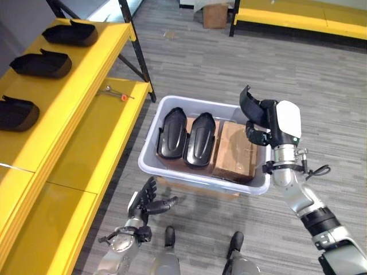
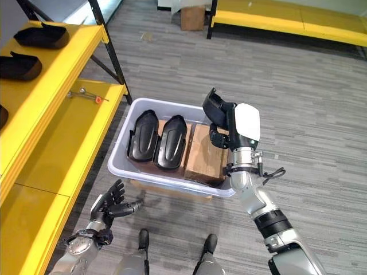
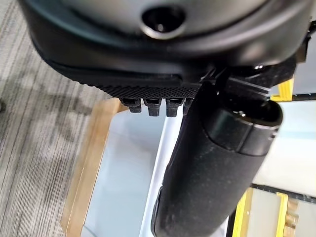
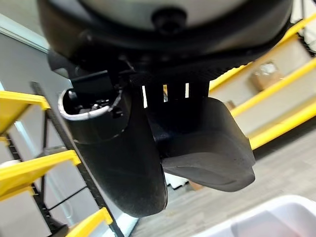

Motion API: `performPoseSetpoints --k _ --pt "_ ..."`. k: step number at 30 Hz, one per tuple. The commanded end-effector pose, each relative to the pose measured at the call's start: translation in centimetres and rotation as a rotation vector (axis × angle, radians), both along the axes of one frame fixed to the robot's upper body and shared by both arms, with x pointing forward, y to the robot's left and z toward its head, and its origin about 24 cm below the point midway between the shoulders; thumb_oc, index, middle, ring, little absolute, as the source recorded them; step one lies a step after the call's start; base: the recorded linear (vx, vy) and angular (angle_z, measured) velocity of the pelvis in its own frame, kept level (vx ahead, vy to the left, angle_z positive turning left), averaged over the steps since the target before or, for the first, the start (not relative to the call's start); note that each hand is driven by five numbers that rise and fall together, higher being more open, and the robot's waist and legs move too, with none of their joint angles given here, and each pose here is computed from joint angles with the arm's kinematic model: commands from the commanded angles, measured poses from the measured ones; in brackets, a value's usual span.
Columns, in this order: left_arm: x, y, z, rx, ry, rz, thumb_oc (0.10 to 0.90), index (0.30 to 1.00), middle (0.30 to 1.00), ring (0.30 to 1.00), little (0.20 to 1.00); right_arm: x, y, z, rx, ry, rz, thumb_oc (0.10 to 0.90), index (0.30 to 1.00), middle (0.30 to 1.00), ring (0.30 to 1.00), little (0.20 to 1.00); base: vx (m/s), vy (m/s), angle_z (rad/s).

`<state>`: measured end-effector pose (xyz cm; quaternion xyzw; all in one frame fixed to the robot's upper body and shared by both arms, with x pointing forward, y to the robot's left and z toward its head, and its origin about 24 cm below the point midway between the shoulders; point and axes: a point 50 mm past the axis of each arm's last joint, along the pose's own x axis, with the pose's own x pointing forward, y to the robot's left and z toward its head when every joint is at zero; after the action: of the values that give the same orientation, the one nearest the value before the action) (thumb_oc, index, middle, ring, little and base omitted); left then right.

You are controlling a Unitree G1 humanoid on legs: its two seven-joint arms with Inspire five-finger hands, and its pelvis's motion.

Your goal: Move parts from the plastic box to the shelf.

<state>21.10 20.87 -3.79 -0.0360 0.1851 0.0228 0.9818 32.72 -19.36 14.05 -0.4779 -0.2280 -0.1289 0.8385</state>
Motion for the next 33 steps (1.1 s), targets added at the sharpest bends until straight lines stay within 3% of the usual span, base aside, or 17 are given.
performPoseSetpoints --k 1,9,23,26,33 --pt "0.5 0.0 1.1 0.05 -0.077 -0.067 0.9 1.0 1.0 1.0 1.0 -0.6 0.5 5.4 -0.09 -0.253 0.089 0.4 0.3 0.3 0.3 0.3 0.01 -0.022 -0.14" --pt "0.2 0.2 0.8 0.043 -0.066 -0.053 0.9 1.0 1.0 1.0 1.0 -1.2 1.0 6.3 -0.162 -0.261 0.146 0.4 0.3 0.3 0.3 0.3 -0.01 -0.017 -0.05" --pt "0.7 0.9 1.3 0.031 -0.091 0.032 0.9 1.0 1.0 1.0 1.0 -0.6 5.0 7.7 -0.362 -0.216 0.33 0.4 0.3 0.3 0.3 0.3 -0.02 -0.08 -0.07" --pt "0.7 1.0 1.7 0.009 -0.113 0.058 0.9 1.0 1.0 1.0 1.0 -0.4 6.9 8.7 -0.389 -0.248 0.4 0.4 0.3 0.3 0.3 0.3 -0.05 -0.213 0.02" --pt "0.0 1.4 1.4 -0.001 -0.096 0.087 0.9 1.0 1.0 1.0 1.0 0.0 7.9 11.1 -0.44 -0.321 0.409 0.4 0.3 0.3 0.3 0.3 -0.07 -0.161 0.19"
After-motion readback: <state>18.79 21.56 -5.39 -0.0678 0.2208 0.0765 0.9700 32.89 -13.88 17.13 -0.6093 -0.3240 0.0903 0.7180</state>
